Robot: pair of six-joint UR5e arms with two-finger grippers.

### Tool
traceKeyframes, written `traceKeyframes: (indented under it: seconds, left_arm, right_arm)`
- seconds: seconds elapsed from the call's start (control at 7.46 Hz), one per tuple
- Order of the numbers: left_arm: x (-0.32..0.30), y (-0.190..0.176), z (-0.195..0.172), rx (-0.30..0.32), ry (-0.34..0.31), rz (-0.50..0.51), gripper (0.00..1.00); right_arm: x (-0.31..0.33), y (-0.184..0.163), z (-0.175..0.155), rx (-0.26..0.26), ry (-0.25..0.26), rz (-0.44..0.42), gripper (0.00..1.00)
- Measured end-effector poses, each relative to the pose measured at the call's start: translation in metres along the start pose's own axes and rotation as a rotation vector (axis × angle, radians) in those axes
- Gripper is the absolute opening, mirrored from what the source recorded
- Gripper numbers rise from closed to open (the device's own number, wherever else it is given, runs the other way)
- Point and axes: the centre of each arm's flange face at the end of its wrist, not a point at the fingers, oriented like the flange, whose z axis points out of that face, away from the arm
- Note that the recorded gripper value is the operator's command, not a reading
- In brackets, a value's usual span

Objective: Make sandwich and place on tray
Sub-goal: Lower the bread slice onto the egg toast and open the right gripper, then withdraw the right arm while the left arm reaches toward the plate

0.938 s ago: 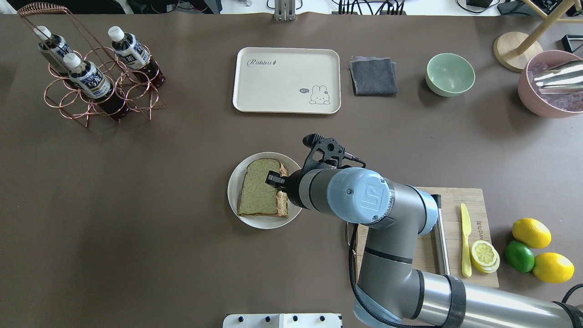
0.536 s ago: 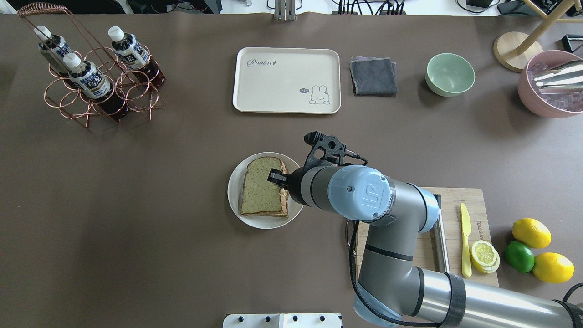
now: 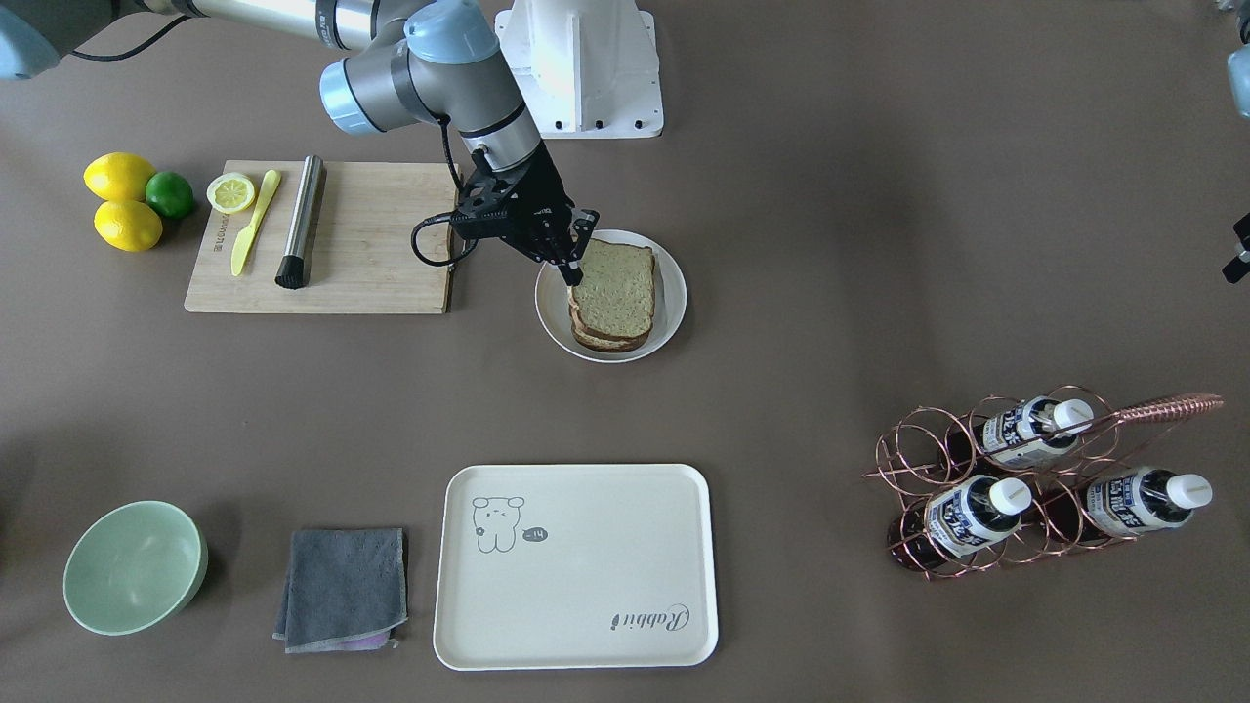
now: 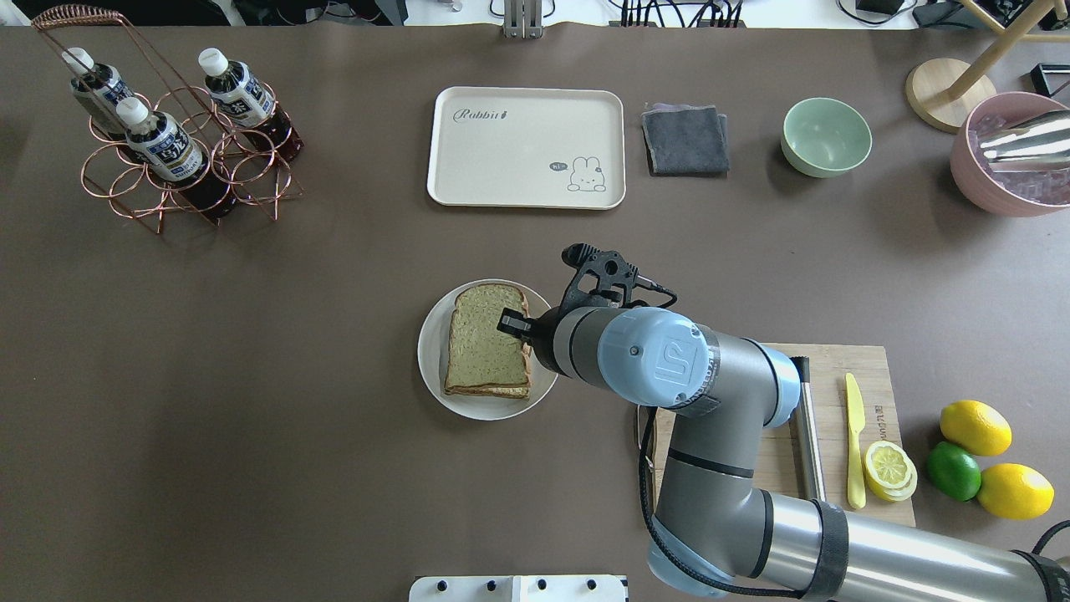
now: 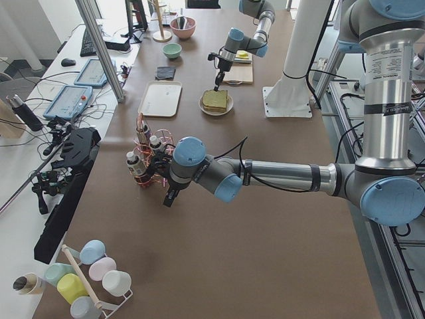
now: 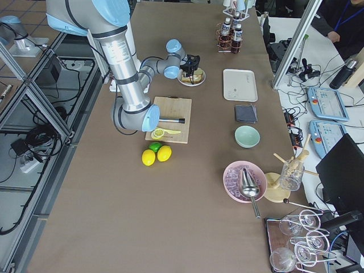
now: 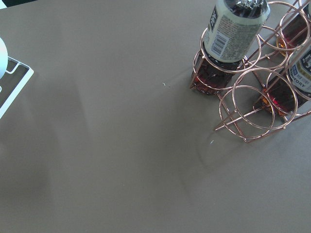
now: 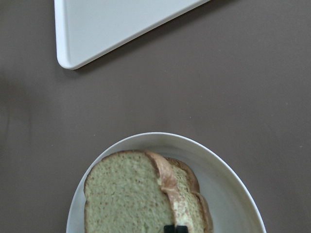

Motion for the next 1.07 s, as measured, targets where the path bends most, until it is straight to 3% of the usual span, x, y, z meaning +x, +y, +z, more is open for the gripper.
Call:
traceKeyframes:
  seconds: [0.54,0.67,0.8,1.07]
  left_arm:
    - [0.002,-0.003,0.000,0.001,0.002,0.004,0.98]
    - [0.002,-0.003,0.000,0.001,0.002,0.005,0.98]
    - [0.002,-0.003,0.000,0.001,0.002,0.005,0.98]
    - [0.002,-0.003,0.001,0.001,0.002,0.004,0.98]
  right_arm:
    - [0.008,0.012,0.011,0.001,0.023,-0.002,0.51]
    - [0.011,0.015,0.012,0.007,0.026,-0.006,0.87]
    - [0.012,0.017,0.013,0.011,0.028,-0.011,1.00]
    - [0.012,0.017,0.013,0.015,0.027,-0.044,1.00]
